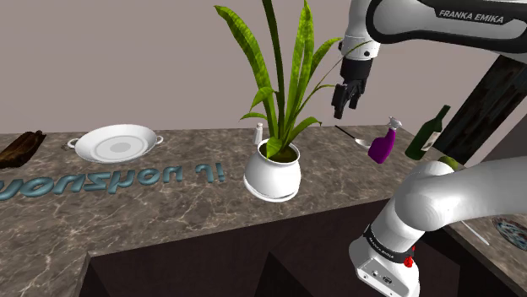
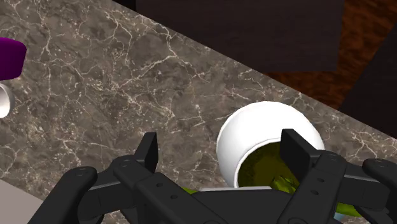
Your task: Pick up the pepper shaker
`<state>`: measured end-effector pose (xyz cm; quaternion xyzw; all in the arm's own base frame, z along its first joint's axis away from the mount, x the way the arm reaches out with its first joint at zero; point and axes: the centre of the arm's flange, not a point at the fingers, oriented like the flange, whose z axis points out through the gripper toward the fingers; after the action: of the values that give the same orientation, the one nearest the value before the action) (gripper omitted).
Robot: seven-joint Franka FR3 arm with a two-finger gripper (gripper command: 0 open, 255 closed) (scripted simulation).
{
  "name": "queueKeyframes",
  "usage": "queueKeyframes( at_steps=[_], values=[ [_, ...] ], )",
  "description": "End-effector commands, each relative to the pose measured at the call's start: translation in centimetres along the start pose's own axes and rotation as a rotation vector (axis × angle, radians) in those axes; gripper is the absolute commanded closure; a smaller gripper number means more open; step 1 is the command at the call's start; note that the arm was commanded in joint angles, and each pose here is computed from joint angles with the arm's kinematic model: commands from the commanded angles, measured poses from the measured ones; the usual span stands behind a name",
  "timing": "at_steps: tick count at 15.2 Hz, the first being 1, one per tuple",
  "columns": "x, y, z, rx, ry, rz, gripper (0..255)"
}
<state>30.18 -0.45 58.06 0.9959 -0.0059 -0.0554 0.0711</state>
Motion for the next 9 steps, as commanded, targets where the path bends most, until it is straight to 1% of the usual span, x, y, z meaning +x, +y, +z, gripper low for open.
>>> queueKeyframes(
  at_steps=[1, 9],
  values=[
    [0.0, 0.0, 0.0, 0.000, 0.000, 0.000, 0],
    [8.6, 1.5, 5.1, 0.008, 0.033, -0.034, 0]
  ],
)
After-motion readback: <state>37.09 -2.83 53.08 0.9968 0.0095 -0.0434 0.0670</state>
